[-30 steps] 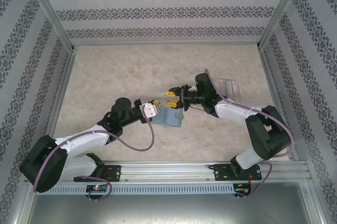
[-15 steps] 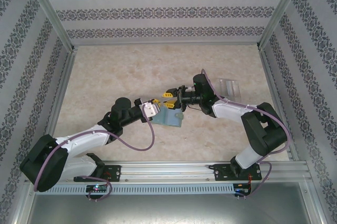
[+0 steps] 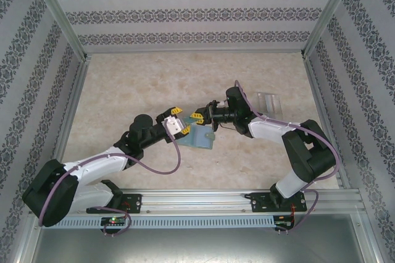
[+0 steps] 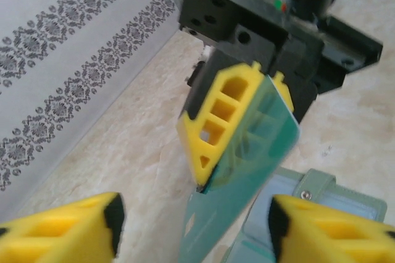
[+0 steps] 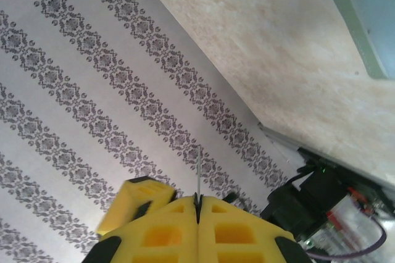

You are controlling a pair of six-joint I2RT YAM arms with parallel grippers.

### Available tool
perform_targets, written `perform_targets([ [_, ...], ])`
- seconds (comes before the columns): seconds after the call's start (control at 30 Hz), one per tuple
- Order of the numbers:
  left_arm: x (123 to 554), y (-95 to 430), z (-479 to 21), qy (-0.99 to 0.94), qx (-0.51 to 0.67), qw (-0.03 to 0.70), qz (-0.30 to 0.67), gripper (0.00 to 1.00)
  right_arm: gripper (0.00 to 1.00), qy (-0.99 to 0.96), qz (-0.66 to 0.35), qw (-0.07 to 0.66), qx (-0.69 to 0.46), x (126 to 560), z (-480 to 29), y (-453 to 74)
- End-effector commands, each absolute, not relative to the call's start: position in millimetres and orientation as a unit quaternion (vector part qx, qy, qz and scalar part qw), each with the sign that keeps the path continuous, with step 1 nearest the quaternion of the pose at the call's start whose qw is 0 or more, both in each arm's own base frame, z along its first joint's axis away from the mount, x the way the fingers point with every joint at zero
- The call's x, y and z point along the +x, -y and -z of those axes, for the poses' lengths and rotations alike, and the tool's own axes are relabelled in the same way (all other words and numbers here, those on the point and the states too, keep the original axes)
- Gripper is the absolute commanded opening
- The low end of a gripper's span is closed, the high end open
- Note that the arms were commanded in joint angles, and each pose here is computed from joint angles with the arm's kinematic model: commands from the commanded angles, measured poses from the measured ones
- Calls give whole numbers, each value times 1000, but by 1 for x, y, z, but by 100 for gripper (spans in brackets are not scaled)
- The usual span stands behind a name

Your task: Put the credit cards into the card holder

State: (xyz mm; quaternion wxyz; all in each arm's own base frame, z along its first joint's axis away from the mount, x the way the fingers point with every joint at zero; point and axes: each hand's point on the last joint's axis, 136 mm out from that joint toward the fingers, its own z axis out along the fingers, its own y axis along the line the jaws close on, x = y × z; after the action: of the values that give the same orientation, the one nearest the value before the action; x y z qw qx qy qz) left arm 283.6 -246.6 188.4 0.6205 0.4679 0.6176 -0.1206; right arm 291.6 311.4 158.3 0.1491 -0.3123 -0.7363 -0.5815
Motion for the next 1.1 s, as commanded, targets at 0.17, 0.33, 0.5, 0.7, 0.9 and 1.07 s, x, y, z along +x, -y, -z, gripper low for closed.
perform_targets([
  [0.17,297,228,-213,-751,264,568,209,99,0,813,511,-160,-229,316,-145,-279],
  [0.33,302,226,-215,-807,105,501,295,99,0,801,462,-322,-205,329,-161,-259],
  [0.5,308,229,-195,-863,-58,374,336,99,0,770,454,-420,-158,331,-183,-255],
  [0.7,309,281,-225,-805,-67,311,501,87,0,735,486,-428,-200,329,-189,-245],
  [0.9,308,311,-222,-799,-35,246,547,71,0,692,533,-417,-250,329,-199,-240],
  [1.07,318,306,-217,-806,-52,243,537,65,0,680,547,-410,-264,326,-203,-236],
])
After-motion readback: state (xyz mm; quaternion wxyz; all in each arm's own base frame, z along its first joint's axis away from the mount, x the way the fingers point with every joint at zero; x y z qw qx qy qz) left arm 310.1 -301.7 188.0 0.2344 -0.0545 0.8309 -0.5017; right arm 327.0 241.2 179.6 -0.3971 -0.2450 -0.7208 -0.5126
